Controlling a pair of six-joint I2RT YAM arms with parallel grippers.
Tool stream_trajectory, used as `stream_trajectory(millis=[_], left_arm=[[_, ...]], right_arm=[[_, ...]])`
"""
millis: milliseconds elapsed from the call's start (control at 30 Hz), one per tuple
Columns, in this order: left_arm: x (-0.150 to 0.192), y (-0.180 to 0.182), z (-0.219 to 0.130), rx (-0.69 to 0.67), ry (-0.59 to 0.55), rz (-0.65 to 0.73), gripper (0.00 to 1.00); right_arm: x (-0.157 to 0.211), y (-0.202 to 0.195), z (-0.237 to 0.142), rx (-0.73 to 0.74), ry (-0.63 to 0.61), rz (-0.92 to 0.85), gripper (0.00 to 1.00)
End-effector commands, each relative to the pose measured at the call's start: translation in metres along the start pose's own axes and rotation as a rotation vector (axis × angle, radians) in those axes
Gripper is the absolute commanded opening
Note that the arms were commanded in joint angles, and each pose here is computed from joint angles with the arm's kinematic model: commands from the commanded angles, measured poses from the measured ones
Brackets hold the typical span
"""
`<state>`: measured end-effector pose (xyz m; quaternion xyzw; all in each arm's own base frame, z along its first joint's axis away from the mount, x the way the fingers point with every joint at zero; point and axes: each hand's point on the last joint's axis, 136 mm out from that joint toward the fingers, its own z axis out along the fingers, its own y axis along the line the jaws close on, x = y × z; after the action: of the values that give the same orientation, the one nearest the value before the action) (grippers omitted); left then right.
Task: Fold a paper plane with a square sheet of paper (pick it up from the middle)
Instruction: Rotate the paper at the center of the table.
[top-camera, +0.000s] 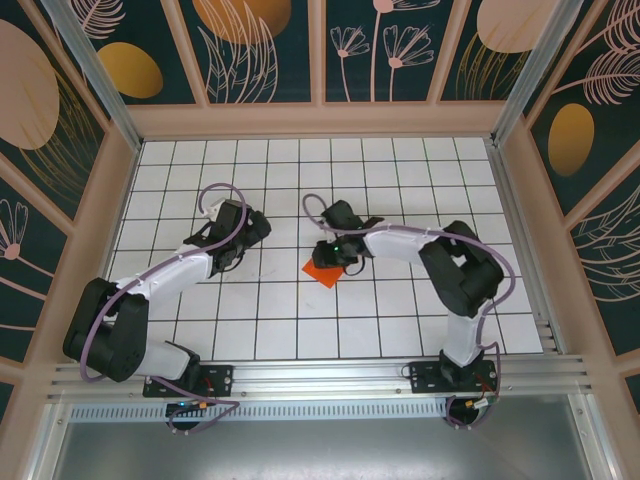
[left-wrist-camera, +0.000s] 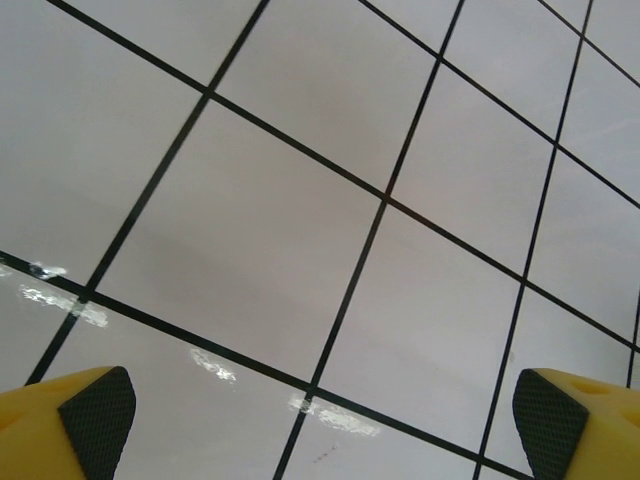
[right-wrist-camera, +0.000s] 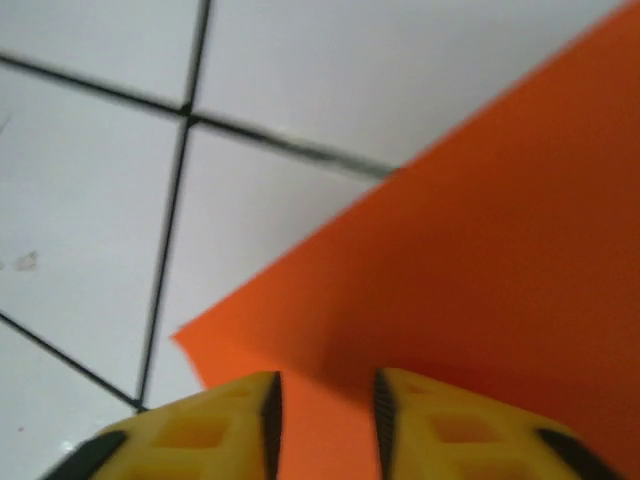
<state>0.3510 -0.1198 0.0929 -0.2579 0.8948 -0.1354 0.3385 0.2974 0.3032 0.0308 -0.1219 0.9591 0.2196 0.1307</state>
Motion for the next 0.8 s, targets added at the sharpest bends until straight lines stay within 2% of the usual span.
stream_trajectory(millis=[0, 100, 267, 500, 767], left_arm=[[0.004, -0.014, -0.001, 0.081, 0.031, 0.019, 0.99], [0.010, -0.025, -0.001, 0.146, 0.068, 0.018, 0.98], [0.026, -0.050, -0.003, 0.279, 0.163, 0.028, 0.95], [0.046, -0.048, 0.007, 0.273, 0.260, 0.054, 0.89], [0.080, -0.060, -0.001, 0.383, 0.408, -0.046, 0.75]], right_arm=[[-0.025, -0.052, -0.028, 0.138, -0.109, 0.221, 0.38], [-0.034, -0.083, -0.029, 0.201, -0.143, 0.336, 0.40], [-0.043, -0.086, -0.022, 0.220, -0.148, 0.366, 0.41], [-0.043, -0.087, 0.001, 0.210, -0.095, 0.361, 0.41], [-0.054, -0.094, 0.014, 0.169, -0.084, 0.308, 0.41]])
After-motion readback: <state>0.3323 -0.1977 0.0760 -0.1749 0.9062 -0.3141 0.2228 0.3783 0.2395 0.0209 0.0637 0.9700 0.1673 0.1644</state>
